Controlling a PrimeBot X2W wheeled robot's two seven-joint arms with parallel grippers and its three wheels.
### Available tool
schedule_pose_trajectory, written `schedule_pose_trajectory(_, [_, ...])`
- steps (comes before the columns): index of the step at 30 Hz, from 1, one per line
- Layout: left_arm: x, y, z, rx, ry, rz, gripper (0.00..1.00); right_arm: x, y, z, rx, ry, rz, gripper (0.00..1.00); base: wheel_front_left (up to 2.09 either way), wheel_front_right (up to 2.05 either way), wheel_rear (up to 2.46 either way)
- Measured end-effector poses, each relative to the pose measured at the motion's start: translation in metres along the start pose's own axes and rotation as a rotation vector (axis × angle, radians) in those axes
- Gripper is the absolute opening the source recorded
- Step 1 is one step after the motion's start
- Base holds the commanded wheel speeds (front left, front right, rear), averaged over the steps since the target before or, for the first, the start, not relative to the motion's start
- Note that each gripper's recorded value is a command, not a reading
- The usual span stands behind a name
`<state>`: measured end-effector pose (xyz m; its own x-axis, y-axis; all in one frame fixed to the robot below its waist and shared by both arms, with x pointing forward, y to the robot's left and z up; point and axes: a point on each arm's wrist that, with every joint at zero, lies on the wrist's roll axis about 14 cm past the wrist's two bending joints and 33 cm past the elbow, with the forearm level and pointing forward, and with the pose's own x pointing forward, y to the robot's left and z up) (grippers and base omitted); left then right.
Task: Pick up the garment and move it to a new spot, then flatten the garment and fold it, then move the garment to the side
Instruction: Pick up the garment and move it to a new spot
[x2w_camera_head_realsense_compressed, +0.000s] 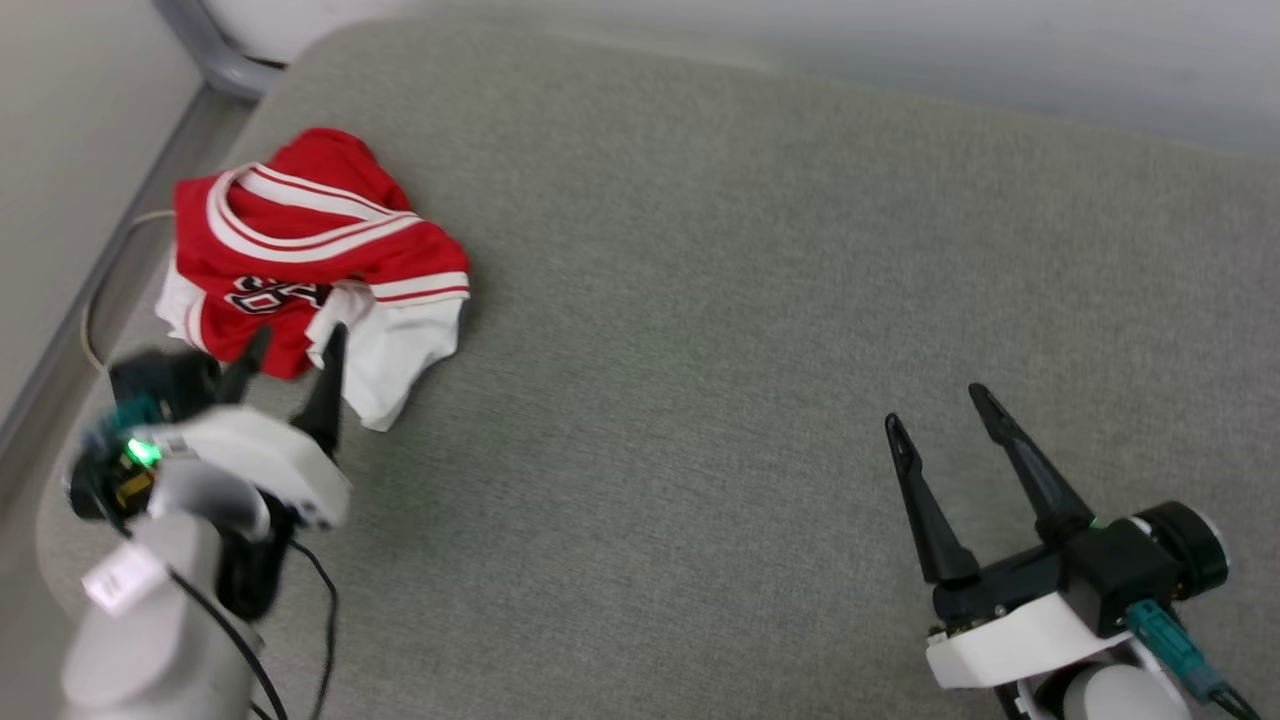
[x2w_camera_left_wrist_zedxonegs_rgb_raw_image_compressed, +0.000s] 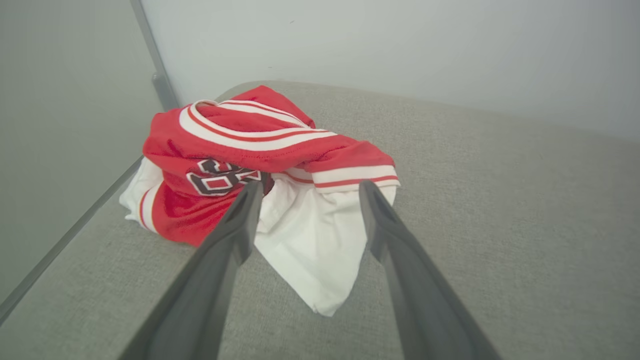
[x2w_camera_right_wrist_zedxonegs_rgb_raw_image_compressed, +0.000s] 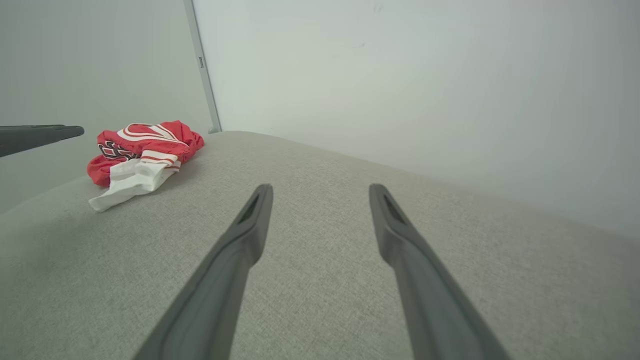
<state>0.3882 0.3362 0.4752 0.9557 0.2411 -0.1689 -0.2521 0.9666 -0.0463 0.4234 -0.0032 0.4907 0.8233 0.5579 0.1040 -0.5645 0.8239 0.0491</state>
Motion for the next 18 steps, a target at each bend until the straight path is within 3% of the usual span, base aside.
schedule_pose_trajectory(5, [0.049, 0.016, -0.006, 0.037, 0.201, -0.001, 1.00, 0.005, -0.020, -0.020, 0.002, 0.029, -0.027, 1.00, 0.00, 0.00, 0.00])
schedule_pose_trajectory(8, [0.072, 0.021, -0.017, -0.047, 0.318, 0.021, 1.00, 0.006, -0.027, -0.032, 0.004, 0.049, -0.035, 1.00, 0.00, 0.00, 0.00])
schedule_pose_trajectory(10, [0.080, 0.024, -0.033, -0.001, 0.426, 0.021, 1.00, 0.006, -0.032, -0.040, 0.006, 0.063, -0.041, 1.00, 0.00, 0.00, 0.00])
schedule_pose_trajectory(18, [0.107, 0.035, -0.068, 0.013, 0.642, 0.058, 1.00, 0.004, -0.050, -0.067, 0.011, 0.112, -0.075, 1.00, 0.00, 0.00, 0.00])
